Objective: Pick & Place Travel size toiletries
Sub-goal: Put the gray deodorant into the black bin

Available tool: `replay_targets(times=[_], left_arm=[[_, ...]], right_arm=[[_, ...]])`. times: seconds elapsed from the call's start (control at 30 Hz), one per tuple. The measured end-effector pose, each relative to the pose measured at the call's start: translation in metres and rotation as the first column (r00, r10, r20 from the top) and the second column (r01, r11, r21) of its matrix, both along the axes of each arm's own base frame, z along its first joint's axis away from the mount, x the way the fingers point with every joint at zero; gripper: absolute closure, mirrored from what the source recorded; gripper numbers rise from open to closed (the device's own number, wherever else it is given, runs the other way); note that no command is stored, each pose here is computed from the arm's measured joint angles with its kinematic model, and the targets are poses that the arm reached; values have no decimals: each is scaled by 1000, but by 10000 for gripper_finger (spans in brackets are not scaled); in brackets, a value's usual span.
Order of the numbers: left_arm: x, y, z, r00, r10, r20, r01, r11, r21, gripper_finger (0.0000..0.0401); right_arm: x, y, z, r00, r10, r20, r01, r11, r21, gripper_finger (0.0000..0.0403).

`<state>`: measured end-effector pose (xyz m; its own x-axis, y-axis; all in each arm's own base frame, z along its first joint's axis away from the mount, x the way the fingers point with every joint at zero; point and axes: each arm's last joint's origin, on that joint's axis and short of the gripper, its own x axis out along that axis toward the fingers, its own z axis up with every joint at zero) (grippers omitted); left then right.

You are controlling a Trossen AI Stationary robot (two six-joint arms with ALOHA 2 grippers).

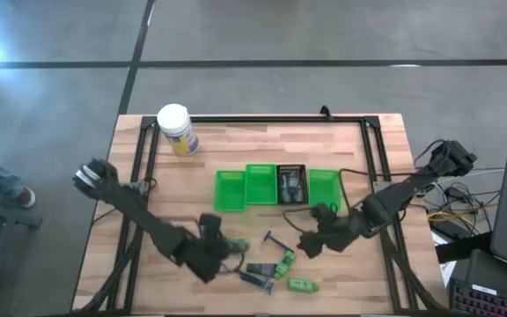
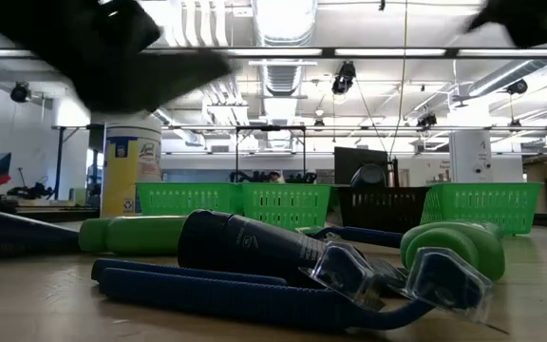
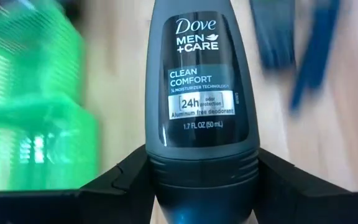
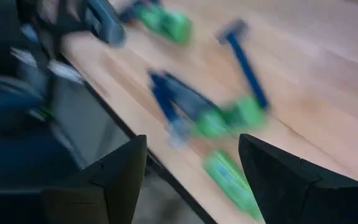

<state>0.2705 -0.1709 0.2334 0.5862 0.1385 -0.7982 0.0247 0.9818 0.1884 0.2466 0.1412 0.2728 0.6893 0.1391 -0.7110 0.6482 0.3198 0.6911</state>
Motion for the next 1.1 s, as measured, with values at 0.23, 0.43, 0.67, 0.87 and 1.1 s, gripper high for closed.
replay_targets(times=[0.23, 0.43, 0.67, 0.87, 1.1], left_arm=[[23, 36, 33, 969, -2, 247, 10, 999, -31, 197], [42, 50, 31, 972, -40, 232, 32, 999, 41, 197], [61, 59, 34, 956, -51, 289, 32, 997, 70, 197], [69, 69, 39, 941, -43, 336, 18, 997, 77, 197], [72, 79, 38, 942, -49, 333, 24, 997, 80, 197]], right_arm=[[19, -15, -12, 955, -121, 272, 121, 993, 15, 138], [27, -29, -9, 949, -129, 288, 132, 991, 7, 115], [33, -40, -11, 952, -128, 278, 129, 991, 16, 98], [36, -47, -11, 949, -133, 287, 138, 990, 2, 108], [41, -61, -10, 950, -126, 285, 130, 991, 5, 161]])
